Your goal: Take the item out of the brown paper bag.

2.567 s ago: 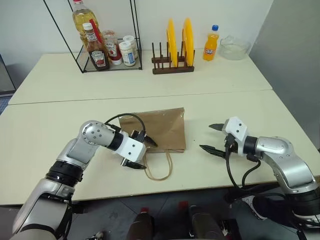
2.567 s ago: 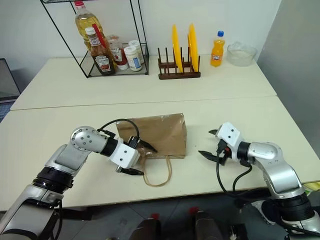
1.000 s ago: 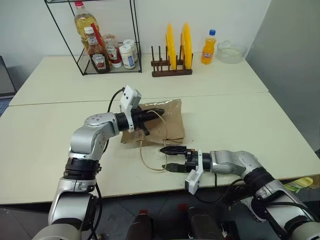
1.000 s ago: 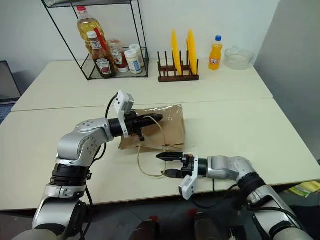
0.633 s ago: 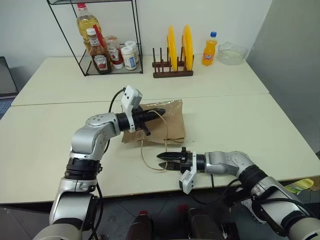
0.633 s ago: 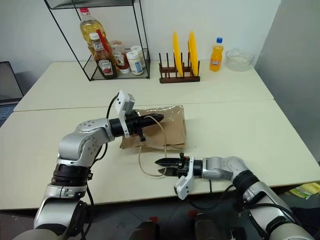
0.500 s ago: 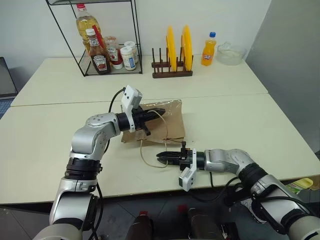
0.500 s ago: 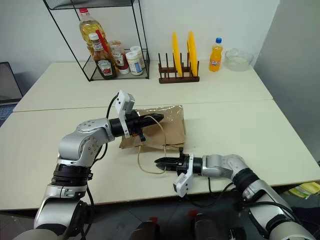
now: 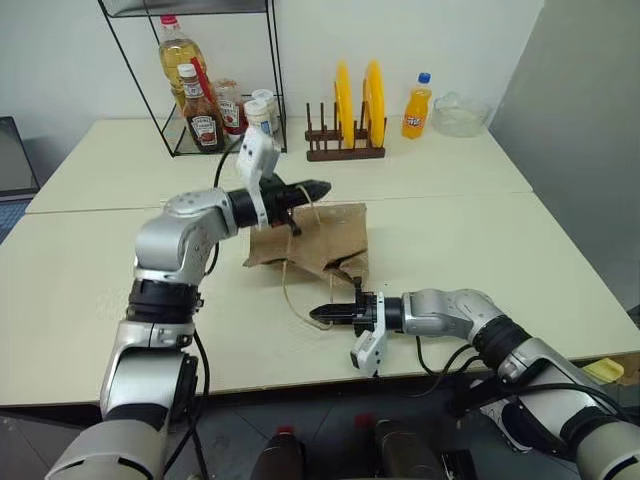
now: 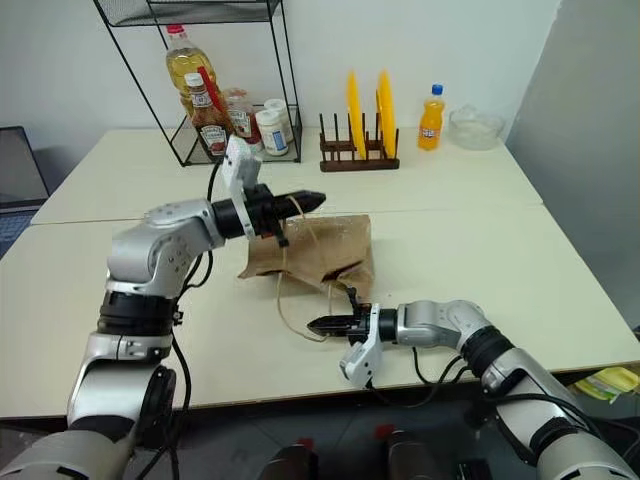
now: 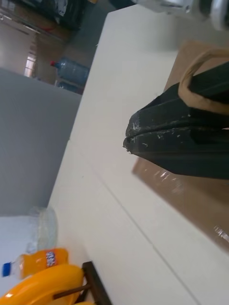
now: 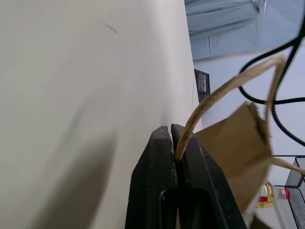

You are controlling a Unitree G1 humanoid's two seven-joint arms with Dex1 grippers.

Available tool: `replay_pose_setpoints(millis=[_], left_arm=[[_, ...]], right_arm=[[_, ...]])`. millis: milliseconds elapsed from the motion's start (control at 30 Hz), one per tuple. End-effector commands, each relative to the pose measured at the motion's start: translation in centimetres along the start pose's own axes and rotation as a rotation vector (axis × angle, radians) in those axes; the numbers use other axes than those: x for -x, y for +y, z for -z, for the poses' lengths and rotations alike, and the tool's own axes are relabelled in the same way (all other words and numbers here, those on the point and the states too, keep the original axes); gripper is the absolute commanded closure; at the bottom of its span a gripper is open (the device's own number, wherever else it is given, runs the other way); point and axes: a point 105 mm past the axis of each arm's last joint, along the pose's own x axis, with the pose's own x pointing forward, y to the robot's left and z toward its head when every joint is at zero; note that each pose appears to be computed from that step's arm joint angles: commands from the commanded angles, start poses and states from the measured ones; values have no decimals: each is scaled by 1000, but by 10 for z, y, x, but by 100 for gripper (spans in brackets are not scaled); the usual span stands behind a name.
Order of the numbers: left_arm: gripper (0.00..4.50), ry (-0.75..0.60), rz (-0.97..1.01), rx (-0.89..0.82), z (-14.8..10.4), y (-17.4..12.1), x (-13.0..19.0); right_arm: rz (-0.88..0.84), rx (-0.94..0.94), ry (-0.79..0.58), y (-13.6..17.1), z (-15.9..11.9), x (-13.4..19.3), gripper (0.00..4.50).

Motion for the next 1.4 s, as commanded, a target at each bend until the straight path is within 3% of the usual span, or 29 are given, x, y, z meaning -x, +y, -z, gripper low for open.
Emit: replay_pose_setpoints(millis=[33, 1400], left_arm=[[450, -89, -21, -5, -31, 6, 4], [450, -138, -183, 72, -54, 47, -11]], right_arm=[[-363, -43, 139, 82, 16, 27, 448], [-682, 36, 114, 143, 8, 65, 448]])
